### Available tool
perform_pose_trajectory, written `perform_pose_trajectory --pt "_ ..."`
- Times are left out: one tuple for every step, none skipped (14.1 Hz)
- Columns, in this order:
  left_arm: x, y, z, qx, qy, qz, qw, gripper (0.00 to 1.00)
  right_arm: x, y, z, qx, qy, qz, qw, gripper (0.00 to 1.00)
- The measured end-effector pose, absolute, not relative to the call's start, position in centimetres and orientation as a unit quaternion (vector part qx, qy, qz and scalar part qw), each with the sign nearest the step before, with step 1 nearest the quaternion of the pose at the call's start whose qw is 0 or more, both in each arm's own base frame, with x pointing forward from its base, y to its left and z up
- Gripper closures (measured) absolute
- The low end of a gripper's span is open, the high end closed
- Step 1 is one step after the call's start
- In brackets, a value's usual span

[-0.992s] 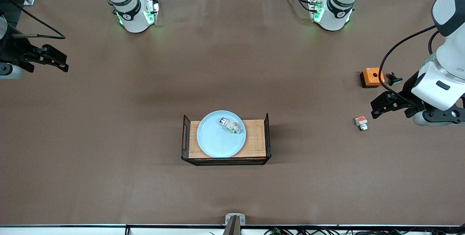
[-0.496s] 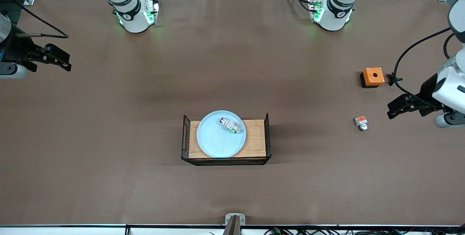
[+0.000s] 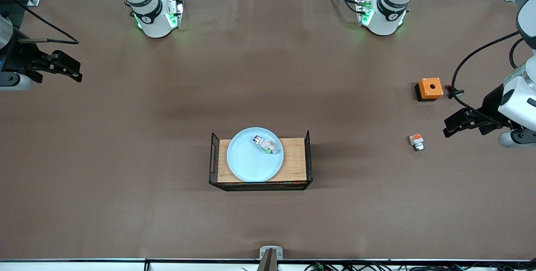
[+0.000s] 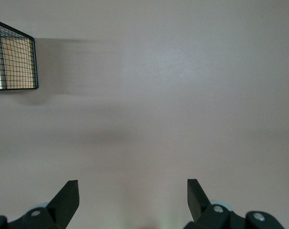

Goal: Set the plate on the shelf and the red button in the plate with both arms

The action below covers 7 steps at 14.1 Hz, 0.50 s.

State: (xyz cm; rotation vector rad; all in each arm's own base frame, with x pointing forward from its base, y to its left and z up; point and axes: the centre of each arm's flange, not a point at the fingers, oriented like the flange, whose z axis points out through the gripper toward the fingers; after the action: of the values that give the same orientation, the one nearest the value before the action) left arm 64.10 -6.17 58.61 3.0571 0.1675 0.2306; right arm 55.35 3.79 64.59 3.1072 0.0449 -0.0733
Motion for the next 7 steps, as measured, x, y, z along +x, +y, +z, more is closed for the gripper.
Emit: perform_pose_trajectory --pt "64.05 -6.41 58.66 0.995 0.062 0.075 0.037 0.00 55.35 3.79 64.59 0.999 0.014 -0.024 0.017 0.00" --pt "64.02 -6.63 58.69 0.994 0.064 0.075 0.037 0.00 55.35 3.79 64.59 0.999 0.014 -0.024 0.017 0.00" --pt "63.99 -6.82 58.71 0.994 0.065 0.075 0.038 0.00 55.35 3.80 64.59 0.999 0.014 -0.024 0.017 0.00" --pt "63.97 -6.98 58.72 0.994 0.065 0.075 0.039 0.00 55.35 3.80 64.59 0.999 0.014 -0.024 0.017 0.00" --pt "63.96 -7.05 58.72 0.994 0.065 0.075 0.039 0.00 55.35 3.80 64.59 0.999 0.014 -0.024 0.017 0.00" --pt "63.96 -7.04 58.72 0.994 0.066 0.075 0.039 0.00 55.35 3.80 64.59 0.999 0.014 -0.024 0.017 0.00" --pt "63.96 -7.03 58.72 0.994 0.066 0.075 0.039 0.00 55.35 3.80 64.59 0.999 0.014 -0.024 0.017 0.00"
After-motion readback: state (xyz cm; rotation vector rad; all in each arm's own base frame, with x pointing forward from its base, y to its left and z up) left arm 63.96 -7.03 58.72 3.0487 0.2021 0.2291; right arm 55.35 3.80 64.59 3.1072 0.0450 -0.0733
